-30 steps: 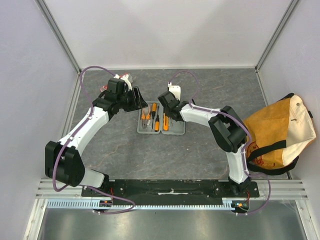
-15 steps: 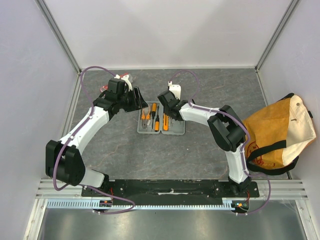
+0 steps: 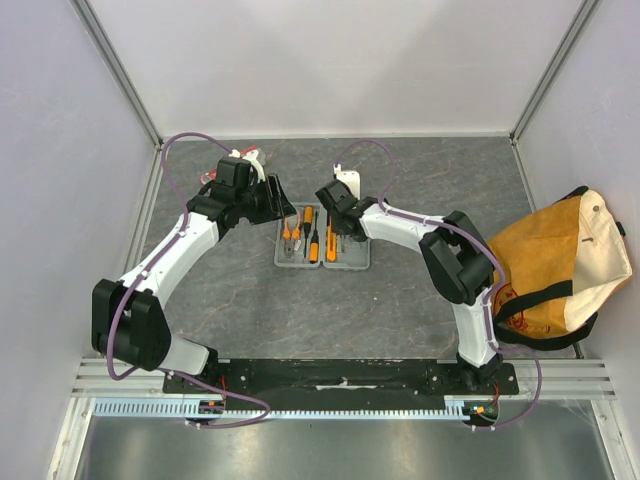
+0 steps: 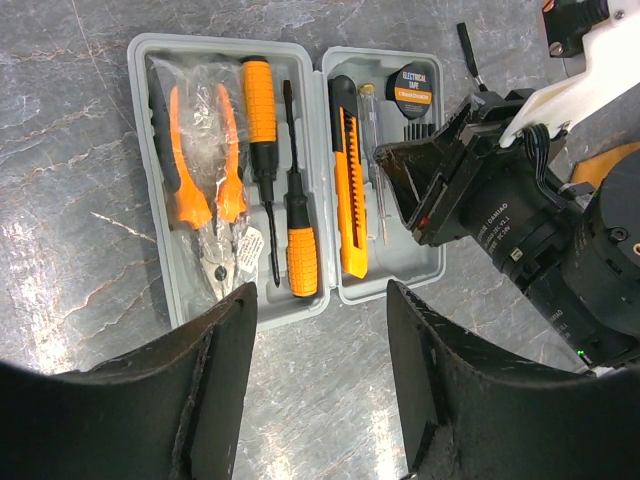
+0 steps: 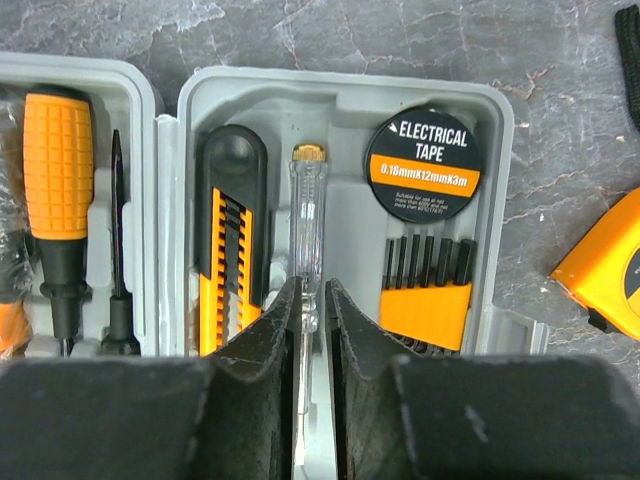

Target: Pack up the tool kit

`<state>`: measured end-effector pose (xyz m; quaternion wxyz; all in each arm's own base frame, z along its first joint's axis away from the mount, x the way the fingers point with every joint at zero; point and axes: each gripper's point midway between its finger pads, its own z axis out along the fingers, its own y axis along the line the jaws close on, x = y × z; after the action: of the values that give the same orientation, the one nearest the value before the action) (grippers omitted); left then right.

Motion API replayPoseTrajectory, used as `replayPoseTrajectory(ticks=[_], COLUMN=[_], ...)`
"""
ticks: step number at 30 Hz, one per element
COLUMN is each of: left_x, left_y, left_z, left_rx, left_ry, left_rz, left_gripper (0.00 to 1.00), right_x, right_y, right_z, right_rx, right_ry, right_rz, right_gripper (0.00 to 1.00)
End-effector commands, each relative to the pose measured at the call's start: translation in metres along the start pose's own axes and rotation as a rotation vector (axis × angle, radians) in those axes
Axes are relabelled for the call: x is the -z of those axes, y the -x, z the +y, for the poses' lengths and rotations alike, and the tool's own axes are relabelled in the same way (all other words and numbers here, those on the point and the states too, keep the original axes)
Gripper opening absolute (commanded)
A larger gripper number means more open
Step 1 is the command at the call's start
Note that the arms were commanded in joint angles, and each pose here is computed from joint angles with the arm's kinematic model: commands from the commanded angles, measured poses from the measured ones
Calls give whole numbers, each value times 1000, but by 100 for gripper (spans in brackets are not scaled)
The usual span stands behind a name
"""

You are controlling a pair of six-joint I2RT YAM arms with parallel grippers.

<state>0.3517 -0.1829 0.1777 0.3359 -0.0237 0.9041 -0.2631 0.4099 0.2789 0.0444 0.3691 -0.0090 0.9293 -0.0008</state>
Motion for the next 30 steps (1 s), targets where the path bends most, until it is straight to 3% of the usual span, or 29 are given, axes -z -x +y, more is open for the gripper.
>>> replayPoseTrajectory(ticks=[1, 19, 24, 30], left_x=[3, 1, 1, 1], left_y=[12, 10, 10, 9], left_z=[-7, -6, -6, -6], left_rx=[-34, -34, -35, -34], left_ry=[-27, -25, -25, -26], left_rz=[-22, -15, -16, -14], left_gripper=[61, 60, 60, 60], right_x=[16, 18, 18, 30], right_y=[0, -17, -17, 3], right_z=[1, 2, -1, 1], right_rx=[5, 20, 12, -7], right_ry=[41, 53, 37, 43], right_rz=[18, 52, 44, -9], right_gripper=[20, 15, 24, 25])
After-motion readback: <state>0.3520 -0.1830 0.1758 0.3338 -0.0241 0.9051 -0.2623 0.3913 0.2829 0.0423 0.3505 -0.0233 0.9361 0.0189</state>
